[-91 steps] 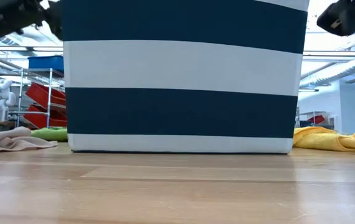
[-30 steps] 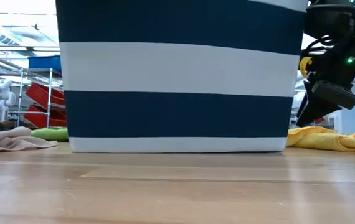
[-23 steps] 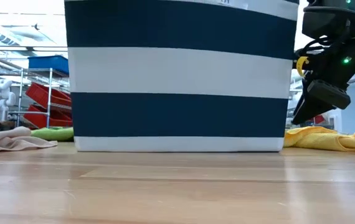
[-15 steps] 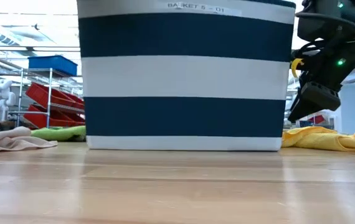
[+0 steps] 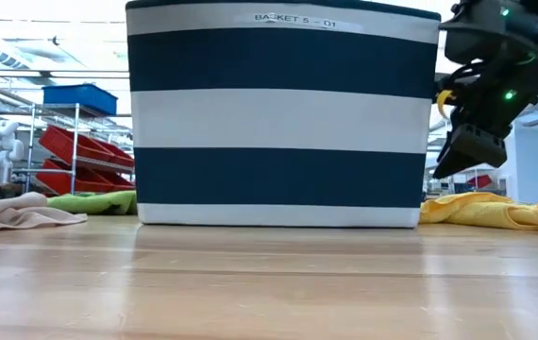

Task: Fold towel
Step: Fold the yellow towel

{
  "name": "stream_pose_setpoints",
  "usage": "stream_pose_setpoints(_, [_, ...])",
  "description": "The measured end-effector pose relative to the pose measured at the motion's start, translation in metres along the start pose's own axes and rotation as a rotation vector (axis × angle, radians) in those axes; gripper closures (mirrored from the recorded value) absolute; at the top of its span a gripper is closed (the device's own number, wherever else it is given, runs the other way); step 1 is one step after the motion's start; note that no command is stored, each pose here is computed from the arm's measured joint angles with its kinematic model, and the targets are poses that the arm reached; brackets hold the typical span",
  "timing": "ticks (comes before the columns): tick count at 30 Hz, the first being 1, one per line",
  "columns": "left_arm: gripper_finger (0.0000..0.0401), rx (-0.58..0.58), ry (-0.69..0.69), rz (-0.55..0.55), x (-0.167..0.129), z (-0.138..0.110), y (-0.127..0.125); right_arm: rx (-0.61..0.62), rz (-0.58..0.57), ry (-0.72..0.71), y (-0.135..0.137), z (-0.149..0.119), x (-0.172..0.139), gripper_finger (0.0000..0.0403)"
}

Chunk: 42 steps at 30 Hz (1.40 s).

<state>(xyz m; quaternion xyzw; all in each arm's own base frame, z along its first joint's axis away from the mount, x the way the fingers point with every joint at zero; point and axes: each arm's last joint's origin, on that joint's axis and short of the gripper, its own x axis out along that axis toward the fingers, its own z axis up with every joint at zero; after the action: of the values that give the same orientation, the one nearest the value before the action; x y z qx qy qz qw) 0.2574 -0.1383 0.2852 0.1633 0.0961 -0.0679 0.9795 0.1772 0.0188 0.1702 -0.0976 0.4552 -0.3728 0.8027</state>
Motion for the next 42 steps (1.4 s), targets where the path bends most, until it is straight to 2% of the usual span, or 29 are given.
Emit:
stream_pose_setpoints(4, [0.0222, 0.067, -0.091, -0.039, -0.009, 0.028, -0.010, 0.018, 0.034, -0.035, -0.007, -0.001, -0.012, 0.0191])
stream_pose_setpoints(7, [0.0222, 0.104, -0.143, -0.063, -0.016, 0.045, -0.017, 0.051, 0.104, -0.010, -0.015, -0.005, -0.021, 0.0191])
stream_pose_setpoints(10, [0.0222, 0.120, -0.153, -0.090, -0.021, 0.052, -0.023, 0.120, 0.231, 0.053, -0.020, -0.009, -0.027, 0.0191])
stream_pose_setpoints(13, [0.0222, 0.098, -0.111, -0.115, -0.022, 0.048, -0.027, 0.174, 0.327, 0.136, -0.021, -0.012, -0.030, 0.0191])
stream_pose_setpoints(19, [0.0222, 0.043, 0.001, -0.137, -0.009, 0.032, -0.037, 0.264, 0.218, 0.302, -0.025, -0.025, -0.026, 0.0191])
stream_pose_setpoints(24, [0.0222, 0.035, 0.055, -0.147, 0.005, 0.019, -0.048, 0.283, 0.210, 0.336, -0.017, -0.024, -0.022, 0.0191])
stream_pose_setpoints(31, [0.0222, -0.006, 0.100, -0.162, 0.013, 0.008, -0.060, 0.200, 0.158, 0.401, -0.001, -0.027, -0.010, 0.0191])
stream_pose_setpoints(38, [0.0222, -0.028, 0.102, -0.182, 0.012, 0.007, -0.069, 0.149, 0.108, 0.449, 0.010, -0.047, 0.009, 0.0192])
stream_pose_setpoints(40, [0.0222, -0.033, 0.099, -0.188, 0.011, 0.008, -0.071, 0.153, 0.120, 0.443, 0.012, -0.051, 0.012, 0.0202])
stream_pose_setpoints(42, [0.0222, -0.043, 0.092, -0.189, 0.011, 0.009, -0.071, 0.154, 0.142, 0.449, 0.012, -0.053, 0.013, 0.0231])
